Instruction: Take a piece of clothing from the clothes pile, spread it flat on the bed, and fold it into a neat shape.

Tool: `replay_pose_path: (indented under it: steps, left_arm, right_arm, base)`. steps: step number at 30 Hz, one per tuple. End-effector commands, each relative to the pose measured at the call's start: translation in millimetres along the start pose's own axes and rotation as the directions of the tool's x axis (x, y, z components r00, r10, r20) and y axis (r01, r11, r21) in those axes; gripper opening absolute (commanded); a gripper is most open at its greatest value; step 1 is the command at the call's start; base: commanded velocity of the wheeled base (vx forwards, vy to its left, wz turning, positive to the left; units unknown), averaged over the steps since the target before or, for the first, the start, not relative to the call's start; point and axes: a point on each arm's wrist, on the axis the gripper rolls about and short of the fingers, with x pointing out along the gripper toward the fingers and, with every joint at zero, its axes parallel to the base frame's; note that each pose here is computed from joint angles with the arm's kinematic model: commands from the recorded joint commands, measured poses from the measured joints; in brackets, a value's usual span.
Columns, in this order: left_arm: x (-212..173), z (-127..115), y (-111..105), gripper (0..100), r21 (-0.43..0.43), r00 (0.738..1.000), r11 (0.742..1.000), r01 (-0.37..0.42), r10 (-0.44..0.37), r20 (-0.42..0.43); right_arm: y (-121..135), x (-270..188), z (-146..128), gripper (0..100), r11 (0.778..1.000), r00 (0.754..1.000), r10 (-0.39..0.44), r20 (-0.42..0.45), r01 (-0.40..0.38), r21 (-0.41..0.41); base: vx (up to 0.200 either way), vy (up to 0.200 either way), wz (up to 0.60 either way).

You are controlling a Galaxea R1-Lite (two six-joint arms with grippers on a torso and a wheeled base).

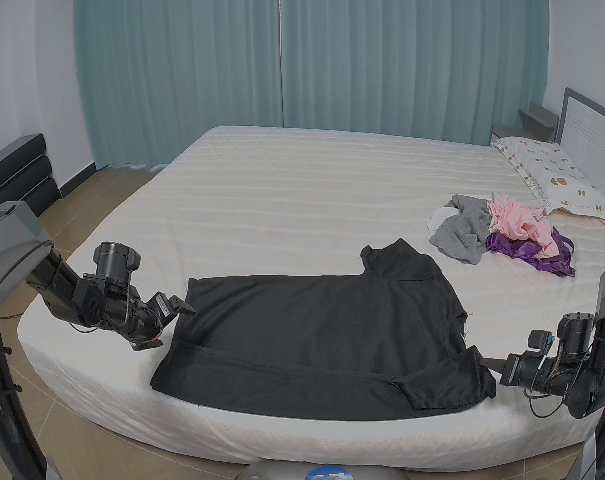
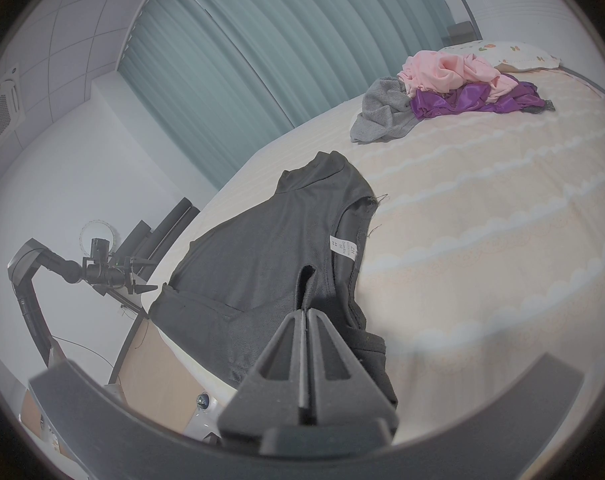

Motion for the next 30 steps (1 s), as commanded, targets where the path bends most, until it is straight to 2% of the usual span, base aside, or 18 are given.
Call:
replay_pose_path:
  steps: [1,9,10,20,24,30]
  left_arm:
    - [20.4,-1.7,-0.9,100,0.010,1.000,1.000,-0.014,0.014,-0.025]
    - [35.6,-8.9,6.0,100,0.086,0.997,0.994,-0.072,0.075,-0.036]
    - [37.7,-9.2,7.4,0,0.101,0.995,0.991,-0.087,0.091,-0.030]
    - [27.2,-6.7,9.3,0,0.098,0.991,0.986,-0.134,0.135,-0.005]
    - [17.9,-6.5,9.5,0,0.093,0.984,0.980,-0.178,0.178,0.001]
    - [8.1,-5.8,8.0,0,0.090,0.984,0.980,-0.176,0.175,0.019]
  right_arm:
    - [0.2,-2.1,-3.0,0,1.000,1.000,-0.002,-0.008,0.002,0.005]
    - [-1.9,0.1,-6.1,0,1.000,1.000,-0.007,-0.025,0.007,0.015]
    - [-2.5,0.3,-6.5,0,1.000,1.000,-0.009,-0.027,0.009,0.017]
    - [-2.9,1.3,-6.1,0,1.000,1.000,-0.008,-0.026,0.009,0.016]
    - [-2.8,1.7,-4.7,0,1.000,1.000,-0.007,-0.019,0.007,0.013]
    - [-5.5,1.9,-2.8,0,1.000,1.000,-0.014,-0.008,0.014,0.016]
  base:
    - [0.000,0.000,0.00]
    - [0.000,0.000,0.00]
    - [0.000,0.000,0.00]
    - [0.000,0.000,0.00]
    - [0.000,0.000,0.00]
    - [0.000,0.000,0.00]
